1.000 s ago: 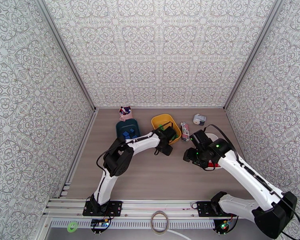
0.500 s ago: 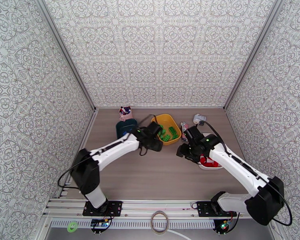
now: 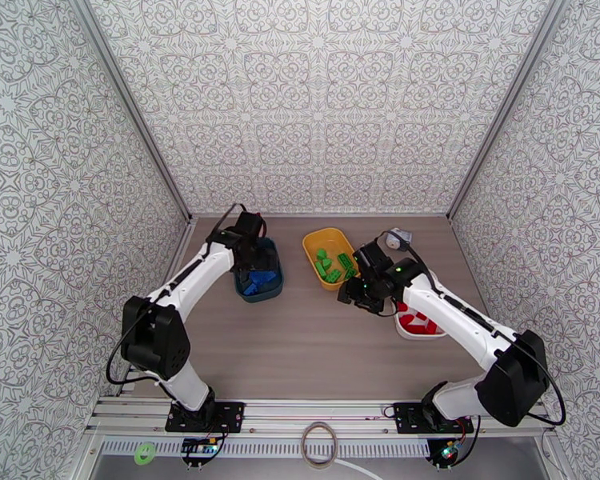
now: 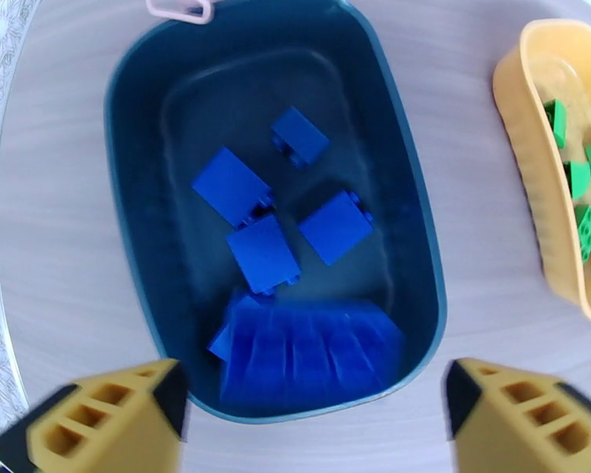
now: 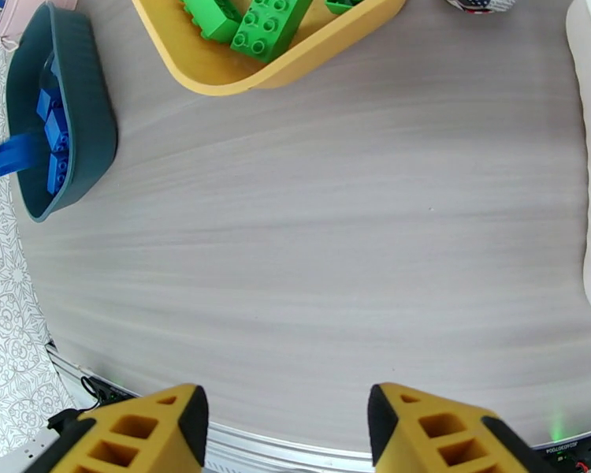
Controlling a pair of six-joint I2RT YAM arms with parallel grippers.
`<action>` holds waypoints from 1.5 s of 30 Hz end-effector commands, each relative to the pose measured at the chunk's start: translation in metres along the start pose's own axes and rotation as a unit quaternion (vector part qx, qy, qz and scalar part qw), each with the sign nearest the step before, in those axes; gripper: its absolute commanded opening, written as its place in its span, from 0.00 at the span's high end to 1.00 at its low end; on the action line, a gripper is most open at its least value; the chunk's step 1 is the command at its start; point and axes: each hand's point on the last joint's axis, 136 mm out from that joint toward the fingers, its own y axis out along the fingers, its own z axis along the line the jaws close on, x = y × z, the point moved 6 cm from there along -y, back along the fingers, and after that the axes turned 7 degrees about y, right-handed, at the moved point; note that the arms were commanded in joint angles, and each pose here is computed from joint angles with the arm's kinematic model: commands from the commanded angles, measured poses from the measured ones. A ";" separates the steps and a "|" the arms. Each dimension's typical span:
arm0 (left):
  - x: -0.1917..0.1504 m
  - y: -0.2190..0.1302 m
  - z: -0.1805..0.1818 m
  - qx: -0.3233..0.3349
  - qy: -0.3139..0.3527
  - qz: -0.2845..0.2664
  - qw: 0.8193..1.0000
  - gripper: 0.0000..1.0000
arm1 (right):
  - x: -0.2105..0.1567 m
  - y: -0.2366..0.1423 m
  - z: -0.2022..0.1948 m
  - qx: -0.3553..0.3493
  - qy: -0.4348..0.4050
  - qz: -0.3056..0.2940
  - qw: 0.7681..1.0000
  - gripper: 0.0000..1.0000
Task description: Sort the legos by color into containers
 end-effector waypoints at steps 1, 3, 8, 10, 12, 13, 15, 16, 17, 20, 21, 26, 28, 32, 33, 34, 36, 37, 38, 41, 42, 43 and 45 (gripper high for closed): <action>0.005 -0.021 0.002 -0.010 -0.002 -0.015 1.000 0.01 | 0.002 -0.006 0.005 -0.002 -0.019 -0.007 1.000 0.41; 0.004 -0.029 0.003 -0.012 -0.011 -0.022 1.000 0.01 | 0.003 -0.007 0.003 -0.010 -0.027 -0.009 1.000 0.41; 0.000 -0.060 0.008 -0.028 -0.040 -0.067 0.997 0.01 | 0.016 -0.017 -0.006 -0.029 -0.037 -0.029 0.998 0.41; -0.001 -0.075 0.013 -0.032 -0.053 -0.091 0.994 0.01 | 0.024 -0.026 -0.010 -0.038 -0.041 -0.045 0.997 0.41; -0.001 -0.092 0.022 -0.033 -0.065 -0.122 0.990 0.01 | 0.035 -0.039 -0.012 -0.049 -0.050 -0.071 0.995 0.41; -0.001 -0.100 0.026 -0.032 -0.070 -0.136 0.988 0.01 | 0.039 -0.046 -0.014 -0.055 -0.054 -0.083 0.993 0.41; 0.000 -0.118 0.037 -0.025 -0.081 -0.176 0.981 0.01 | 0.052 -0.066 -0.017 -0.073 -0.061 -0.127 0.987 0.42; -0.001 -0.125 0.043 -0.022 -0.085 -0.194 0.977 0.01 | 0.057 -0.076 -0.018 -0.084 -0.064 -0.152 0.983 0.43; 0.000 -0.134 0.050 -0.018 -0.092 -0.215 0.972 0.01 | 0.064 -0.089 -0.020 -0.100 -0.066 -0.185 0.975 0.43; 0.002 -0.155 0.063 -0.013 -0.087 -0.289 0.953 0.01 | 0.079 -0.126 -0.024 -0.130 -0.072 -0.284 0.947 0.37; 0.001 -0.163 0.066 -0.004 -0.080 -0.320 0.944 0.01 | 0.084 -0.137 -0.023 -0.124 -0.068 -0.313 0.939 0.31; -0.020 -0.172 0.073 0.028 -0.023 -0.465 0.885 0.01 | 0.101 -0.149 -0.025 -0.103 -0.111 -0.471 0.869 0.01; -0.031 -0.165 0.074 0.040 0.009 -0.498 0.866 0.01 | 0.098 -0.154 -0.039 -0.104 -0.087 -0.526 0.840 0.01; -0.050 -0.117 0.092 0.107 -0.004 -0.437 0.893 0.01 | 0.102 -0.141 -0.066 -0.107 -0.088 -0.590 0.796 0.01; -0.058 -0.100 0.098 0.133 -0.005 -0.416 0.900 0.01 | 0.105 -0.132 -0.074 -0.123 -0.088 -0.582 0.799 0.01; -0.065 -0.086 0.103 0.153 -0.006 -0.400 0.903 0.01 | 0.108 -0.124 -0.081 -0.140 -0.090 -0.572 0.803 0.01; -0.084 -0.056 0.116 0.192 -0.020 -0.374 0.907 0.01 | 0.112 -0.101 -0.101 -0.188 -0.091 -0.546 0.811 0.01; -0.091 -0.044 0.121 0.202 -0.027 -0.363 0.909 0.01 | 0.113 -0.093 -0.110 -0.202 -0.089 -0.539 0.813 0.01; -0.099 -0.032 0.128 0.213 -0.039 -0.351 0.911 0.01 | 0.114 -0.082 -0.120 -0.213 -0.090 -0.531 0.815 0.01; -0.110 -0.006 0.138 0.231 -0.044 -0.331 0.914 0.01 | 0.112 -0.056 -0.144 -0.229 -0.087 -0.524 0.816 0.01; -0.112 0.002 0.138 0.231 -0.038 -0.328 0.915 0.01 | 0.111 -0.048 -0.151 -0.228 -0.084 -0.525 0.815 0.01; -0.112 0.007 0.138 0.227 -0.036 -0.331 0.915 0.01 | 0.111 -0.042 -0.155 -0.225 -0.083 -0.526 0.816 0.01; -0.111 0.018 0.139 0.219 -0.031 -0.336 0.916 0.01 | 0.111 -0.030 -0.162 -0.217 -0.082 -0.528 0.817 0.01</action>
